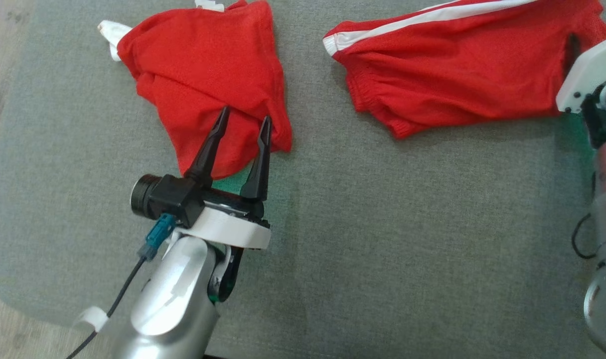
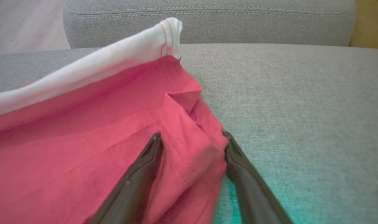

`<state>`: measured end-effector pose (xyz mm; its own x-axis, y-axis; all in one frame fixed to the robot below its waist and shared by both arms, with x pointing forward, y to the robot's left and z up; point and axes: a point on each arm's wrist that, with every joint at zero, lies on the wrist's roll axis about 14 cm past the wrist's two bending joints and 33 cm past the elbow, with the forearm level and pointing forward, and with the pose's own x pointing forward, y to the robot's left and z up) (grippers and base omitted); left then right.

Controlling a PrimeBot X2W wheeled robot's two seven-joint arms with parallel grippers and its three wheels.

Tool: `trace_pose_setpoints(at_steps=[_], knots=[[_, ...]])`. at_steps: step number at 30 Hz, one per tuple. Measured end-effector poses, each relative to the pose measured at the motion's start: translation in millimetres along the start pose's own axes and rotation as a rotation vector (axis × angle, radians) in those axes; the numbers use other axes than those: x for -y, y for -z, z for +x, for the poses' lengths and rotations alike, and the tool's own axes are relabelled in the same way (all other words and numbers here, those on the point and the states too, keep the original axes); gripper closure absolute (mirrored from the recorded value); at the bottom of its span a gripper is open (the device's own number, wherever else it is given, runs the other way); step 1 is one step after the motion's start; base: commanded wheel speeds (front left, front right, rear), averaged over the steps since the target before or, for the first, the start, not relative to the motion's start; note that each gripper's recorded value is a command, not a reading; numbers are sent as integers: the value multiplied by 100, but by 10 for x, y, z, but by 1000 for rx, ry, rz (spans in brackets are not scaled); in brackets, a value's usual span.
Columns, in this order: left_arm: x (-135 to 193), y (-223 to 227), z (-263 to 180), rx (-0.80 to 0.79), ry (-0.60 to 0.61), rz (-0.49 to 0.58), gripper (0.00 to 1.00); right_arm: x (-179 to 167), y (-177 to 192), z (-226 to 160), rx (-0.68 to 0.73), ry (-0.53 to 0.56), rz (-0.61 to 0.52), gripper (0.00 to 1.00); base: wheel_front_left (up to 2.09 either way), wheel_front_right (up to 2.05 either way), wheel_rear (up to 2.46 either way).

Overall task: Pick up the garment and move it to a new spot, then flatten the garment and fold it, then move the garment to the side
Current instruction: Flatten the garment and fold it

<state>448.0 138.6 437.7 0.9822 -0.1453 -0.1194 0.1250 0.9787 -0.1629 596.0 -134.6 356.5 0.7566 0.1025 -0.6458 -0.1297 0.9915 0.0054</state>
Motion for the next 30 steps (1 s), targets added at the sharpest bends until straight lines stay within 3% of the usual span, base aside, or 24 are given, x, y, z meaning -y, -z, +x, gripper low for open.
trace_pose_setpoints(at_steps=[1,6,13,25,30], knots=[[-2,1,3,0,0,3,0,-2,-6,-1,2,-1,-5,100,0,0,0],[37,-39,25,12,9,6,0,30,-52,-73,43,-1,-33,100,0,0,0],[166,-185,30,52,42,1,0,432,-213,-377,160,65,-37,100,0,0,0],[451,-318,-89,89,106,-6,0,1367,214,-1139,203,245,31,100,0,0,0],[453,-343,-120,96,108,-4,0,1490,257,-1260,221,272,38,100,0,0,0]])
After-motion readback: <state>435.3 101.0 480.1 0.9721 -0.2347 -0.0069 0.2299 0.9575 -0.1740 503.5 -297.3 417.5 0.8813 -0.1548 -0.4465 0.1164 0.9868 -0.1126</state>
